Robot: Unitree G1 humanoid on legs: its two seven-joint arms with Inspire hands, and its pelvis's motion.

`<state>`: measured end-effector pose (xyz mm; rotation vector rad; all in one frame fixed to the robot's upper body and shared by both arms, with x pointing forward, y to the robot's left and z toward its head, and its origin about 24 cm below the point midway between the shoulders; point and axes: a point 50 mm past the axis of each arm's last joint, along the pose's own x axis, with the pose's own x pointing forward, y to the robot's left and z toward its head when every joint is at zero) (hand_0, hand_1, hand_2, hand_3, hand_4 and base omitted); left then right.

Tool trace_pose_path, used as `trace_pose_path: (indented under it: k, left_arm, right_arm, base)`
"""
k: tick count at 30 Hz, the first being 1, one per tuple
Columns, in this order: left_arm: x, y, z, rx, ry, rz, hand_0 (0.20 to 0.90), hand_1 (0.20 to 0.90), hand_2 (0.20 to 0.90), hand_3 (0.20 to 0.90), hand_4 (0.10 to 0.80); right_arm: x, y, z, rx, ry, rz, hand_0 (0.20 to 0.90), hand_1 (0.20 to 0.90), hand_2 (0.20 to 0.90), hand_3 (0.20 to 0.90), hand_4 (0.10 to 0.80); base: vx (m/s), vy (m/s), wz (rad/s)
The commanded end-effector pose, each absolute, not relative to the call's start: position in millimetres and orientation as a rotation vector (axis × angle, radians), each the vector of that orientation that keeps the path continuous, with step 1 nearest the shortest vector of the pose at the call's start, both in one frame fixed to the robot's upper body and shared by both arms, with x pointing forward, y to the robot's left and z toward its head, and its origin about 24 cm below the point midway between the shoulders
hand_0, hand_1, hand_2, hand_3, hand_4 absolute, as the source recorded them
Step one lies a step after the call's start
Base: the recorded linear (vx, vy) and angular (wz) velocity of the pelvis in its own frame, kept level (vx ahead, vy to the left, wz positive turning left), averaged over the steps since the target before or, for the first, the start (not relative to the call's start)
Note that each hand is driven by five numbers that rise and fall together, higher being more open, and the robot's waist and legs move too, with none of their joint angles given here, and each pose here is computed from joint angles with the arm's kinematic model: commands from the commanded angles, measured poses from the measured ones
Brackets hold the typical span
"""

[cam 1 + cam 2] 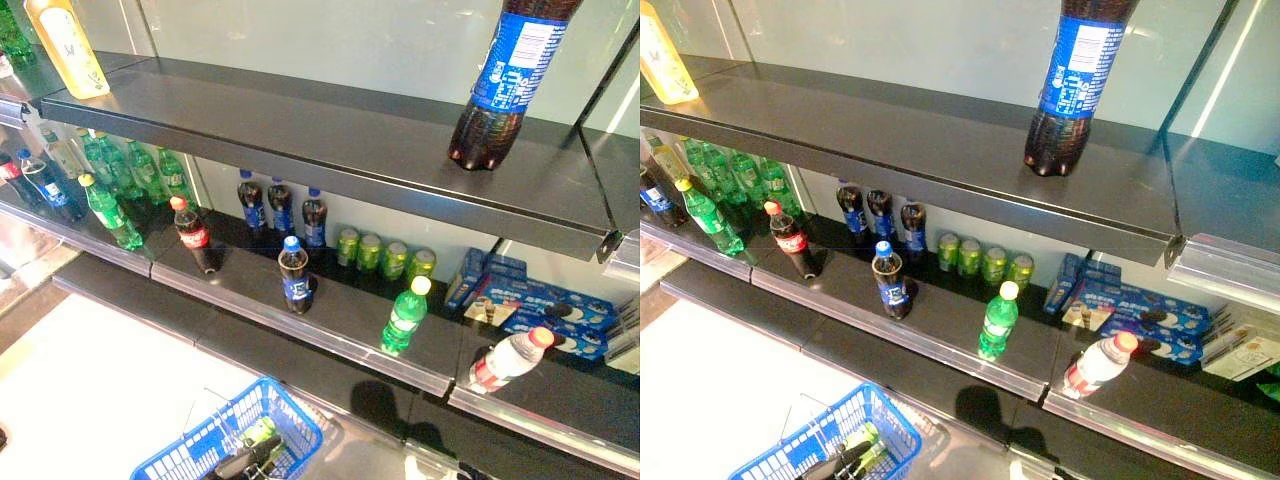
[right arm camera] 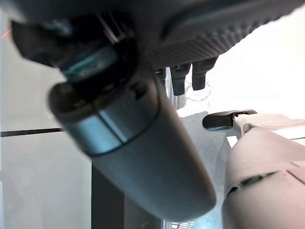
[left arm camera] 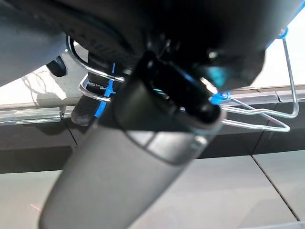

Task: Pick up the drink and place into the basket.

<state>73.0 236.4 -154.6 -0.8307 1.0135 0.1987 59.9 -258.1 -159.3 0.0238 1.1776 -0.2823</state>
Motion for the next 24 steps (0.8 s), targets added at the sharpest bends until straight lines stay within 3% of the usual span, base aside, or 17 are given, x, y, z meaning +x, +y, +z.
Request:
trace_pose_path:
  k: [1, 12, 19, 24]
  left_arm:
    - [118, 225, -141, -0.921, 0.802, 0.036, 0.3, 0.3, 0.3, 0.2, 0.1]
    - [107, 228, -144, -0.9, 0.842, 0.041, 0.3, 0.3, 0.3, 0.2, 0.1]
    - [149, 217, -132, -0.894, 0.763, -0.022, 0.3, 0.3, 0.3, 0.2, 0.1]
    - [154, 216, -131, -0.899, 0.754, -0.027, 0.3, 0.3, 0.3, 0.2, 0.1]
  right_arm:
    - [78, -268, -153, 0.011, 1.109, -0.301, 0.9, 0.9, 0.9, 0.9, 0.8]
    - [73, -268, -154, 0.001, 1.135, -0.291, 0.9, 0.9, 0.9, 0.9, 0.8]
    - [107, -264, -148, 0.009, 1.052, -0.279, 0.9, 0.9, 0.9, 0.9, 0.8]
    - [118, -265, -145, -0.005, 1.031, -0.261, 0.9, 0.9, 0.9, 0.9, 0.8]
  base:
    - [0.0, 0.0, 0.0]
    - [0.033, 0.0, 0.0]
    - [-0.161, -0.019, -0.05]
    - [-0.089, -0.051, 0.03]
